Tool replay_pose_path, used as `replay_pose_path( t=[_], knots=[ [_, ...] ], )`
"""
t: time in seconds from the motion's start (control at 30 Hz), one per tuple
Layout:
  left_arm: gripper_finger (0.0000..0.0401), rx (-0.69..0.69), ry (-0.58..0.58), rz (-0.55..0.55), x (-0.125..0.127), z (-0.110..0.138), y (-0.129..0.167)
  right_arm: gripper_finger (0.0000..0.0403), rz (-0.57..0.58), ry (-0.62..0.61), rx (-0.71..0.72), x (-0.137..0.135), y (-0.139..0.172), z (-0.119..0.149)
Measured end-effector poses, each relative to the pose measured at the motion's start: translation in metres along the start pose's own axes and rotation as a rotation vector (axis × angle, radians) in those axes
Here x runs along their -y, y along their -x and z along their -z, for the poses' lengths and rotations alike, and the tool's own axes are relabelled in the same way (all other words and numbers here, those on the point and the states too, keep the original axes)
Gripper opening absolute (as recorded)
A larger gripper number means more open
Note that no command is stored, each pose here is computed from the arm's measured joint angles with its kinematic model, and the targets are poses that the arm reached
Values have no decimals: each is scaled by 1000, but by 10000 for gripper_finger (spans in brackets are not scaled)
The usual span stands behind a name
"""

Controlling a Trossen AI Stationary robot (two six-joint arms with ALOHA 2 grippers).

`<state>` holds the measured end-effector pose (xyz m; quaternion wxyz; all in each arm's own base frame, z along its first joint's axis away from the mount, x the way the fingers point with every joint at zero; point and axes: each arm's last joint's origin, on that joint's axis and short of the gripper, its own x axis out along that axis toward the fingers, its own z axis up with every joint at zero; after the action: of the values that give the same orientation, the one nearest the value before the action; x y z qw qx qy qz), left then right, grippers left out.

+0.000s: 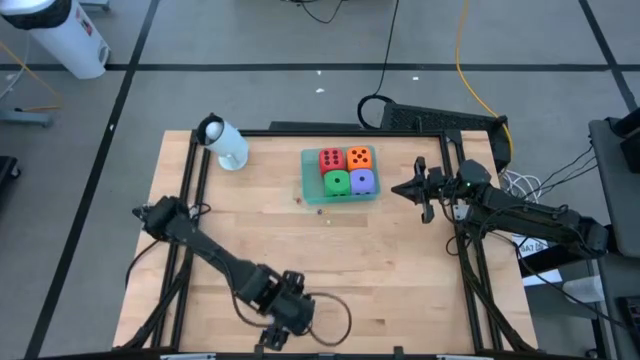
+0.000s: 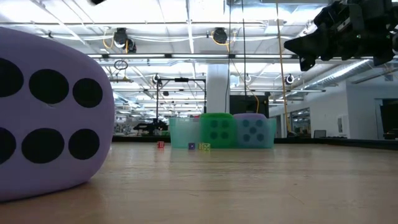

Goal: Pick & Place Dice
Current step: Put the big purple dice into the bin

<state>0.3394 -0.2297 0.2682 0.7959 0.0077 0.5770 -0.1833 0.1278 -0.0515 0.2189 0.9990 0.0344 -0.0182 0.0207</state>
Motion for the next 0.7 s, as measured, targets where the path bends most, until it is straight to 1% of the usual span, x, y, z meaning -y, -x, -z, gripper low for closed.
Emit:
replay_pose_path(
  t=[0.17,0.37,0.53,0.63,0.7],
  knots=[
    [377,-95,-108,-35,8,10,-15,0,0,-4,0,0,0,0],
    [377,-205,-172,-103,-3,15,-31,0,3,-39,-16,0,0,2],
    [377,-223,-231,-103,-6,15,-32,0,7,-57,-46,0,0,5],
    [379,-267,-253,-111,-8,19,-31,0,8,-61,-53,0,0,6],
    [387,-290,-297,-113,-9,20,-30,0,9,-64,-58,1,0,6]
  ],
)
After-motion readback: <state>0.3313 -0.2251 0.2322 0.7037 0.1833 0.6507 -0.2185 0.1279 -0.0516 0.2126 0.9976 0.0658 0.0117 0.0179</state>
